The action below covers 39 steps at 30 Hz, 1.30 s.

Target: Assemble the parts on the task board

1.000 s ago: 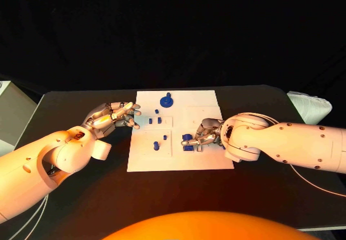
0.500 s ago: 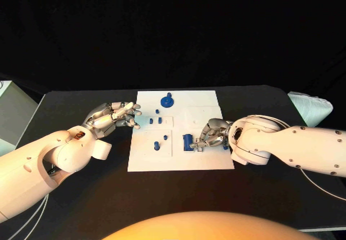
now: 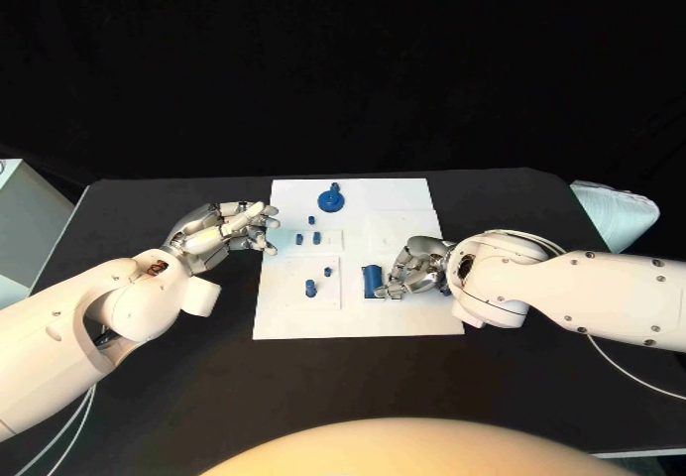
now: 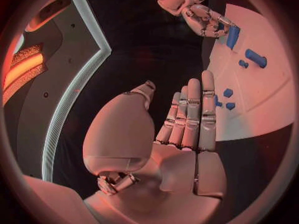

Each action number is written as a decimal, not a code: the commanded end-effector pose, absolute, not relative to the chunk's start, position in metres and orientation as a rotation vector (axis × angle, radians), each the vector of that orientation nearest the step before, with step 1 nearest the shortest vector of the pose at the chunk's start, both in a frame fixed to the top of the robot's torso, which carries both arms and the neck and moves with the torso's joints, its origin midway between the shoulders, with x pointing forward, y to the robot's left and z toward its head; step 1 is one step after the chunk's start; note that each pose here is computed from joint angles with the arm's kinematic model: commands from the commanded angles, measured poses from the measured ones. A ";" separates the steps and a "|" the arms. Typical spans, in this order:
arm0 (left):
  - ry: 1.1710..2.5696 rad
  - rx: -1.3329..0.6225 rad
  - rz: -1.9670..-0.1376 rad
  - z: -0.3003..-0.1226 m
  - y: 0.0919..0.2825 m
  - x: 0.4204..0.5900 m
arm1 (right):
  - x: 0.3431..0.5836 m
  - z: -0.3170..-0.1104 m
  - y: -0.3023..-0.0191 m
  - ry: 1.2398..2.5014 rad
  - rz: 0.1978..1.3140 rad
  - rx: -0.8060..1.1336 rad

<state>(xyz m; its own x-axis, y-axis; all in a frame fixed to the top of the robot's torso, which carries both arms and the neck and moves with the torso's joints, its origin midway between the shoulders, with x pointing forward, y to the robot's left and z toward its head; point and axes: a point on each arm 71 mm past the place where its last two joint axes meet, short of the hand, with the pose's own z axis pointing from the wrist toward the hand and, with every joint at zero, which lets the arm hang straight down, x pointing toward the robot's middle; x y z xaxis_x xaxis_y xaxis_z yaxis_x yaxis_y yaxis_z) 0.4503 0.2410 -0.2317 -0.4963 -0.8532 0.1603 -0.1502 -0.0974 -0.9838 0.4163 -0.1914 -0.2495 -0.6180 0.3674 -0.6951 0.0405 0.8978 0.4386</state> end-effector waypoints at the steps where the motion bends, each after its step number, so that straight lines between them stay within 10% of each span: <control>1: 1.630 -1.092 -1.671 -0.232 0.238 0.449 | 0.418 -0.250 -0.192 2.179 0.478 0.300; 39: 1.636 -1.107 -1.661 -0.239 0.241 0.447 | 0.426 -0.222 -0.233 2.074 0.589 0.424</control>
<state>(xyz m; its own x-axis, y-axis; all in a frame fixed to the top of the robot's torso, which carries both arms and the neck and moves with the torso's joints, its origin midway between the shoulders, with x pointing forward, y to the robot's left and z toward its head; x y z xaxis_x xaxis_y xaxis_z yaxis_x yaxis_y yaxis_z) 0.4476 0.2428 -0.2395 -0.4913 -0.8550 0.1664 -0.1663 -0.0955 -0.9814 0.4244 -0.2323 -0.2240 -0.5214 0.4844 -0.7025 0.0859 0.8489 0.5215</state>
